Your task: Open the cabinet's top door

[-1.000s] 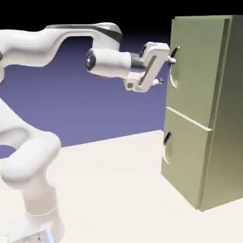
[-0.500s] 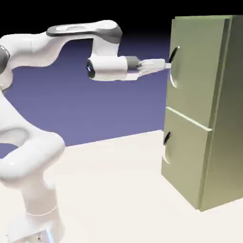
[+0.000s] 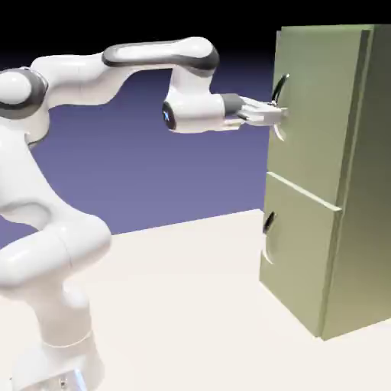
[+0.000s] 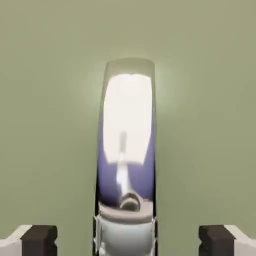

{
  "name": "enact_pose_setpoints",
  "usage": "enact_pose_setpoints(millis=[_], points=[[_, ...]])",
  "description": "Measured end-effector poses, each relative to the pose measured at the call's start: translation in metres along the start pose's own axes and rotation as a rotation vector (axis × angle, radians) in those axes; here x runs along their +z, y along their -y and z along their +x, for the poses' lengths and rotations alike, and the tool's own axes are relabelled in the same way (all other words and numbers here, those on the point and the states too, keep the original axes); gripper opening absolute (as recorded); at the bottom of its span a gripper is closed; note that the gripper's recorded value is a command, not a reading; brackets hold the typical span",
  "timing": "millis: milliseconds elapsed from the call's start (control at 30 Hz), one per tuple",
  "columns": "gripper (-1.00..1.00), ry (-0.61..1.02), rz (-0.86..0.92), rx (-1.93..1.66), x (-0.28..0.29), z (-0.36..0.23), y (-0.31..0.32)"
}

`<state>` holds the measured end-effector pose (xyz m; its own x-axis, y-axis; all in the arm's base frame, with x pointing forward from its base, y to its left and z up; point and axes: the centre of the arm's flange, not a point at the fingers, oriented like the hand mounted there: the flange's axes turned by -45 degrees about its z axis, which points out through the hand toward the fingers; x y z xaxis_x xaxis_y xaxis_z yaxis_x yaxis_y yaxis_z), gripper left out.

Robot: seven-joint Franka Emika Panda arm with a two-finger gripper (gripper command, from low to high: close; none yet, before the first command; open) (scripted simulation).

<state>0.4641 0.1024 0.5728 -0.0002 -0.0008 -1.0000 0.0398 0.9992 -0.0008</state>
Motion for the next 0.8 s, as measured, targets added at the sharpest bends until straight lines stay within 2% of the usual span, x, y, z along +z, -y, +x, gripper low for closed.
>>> enact_pose_setpoints(millis=[367,800], points=[[-1.00,0.000,-0.177,-0.001,-0.037,0.000,0.029],[-1.00,-0.001,-0.488,-0.005,-0.088,0.000,0.093]])
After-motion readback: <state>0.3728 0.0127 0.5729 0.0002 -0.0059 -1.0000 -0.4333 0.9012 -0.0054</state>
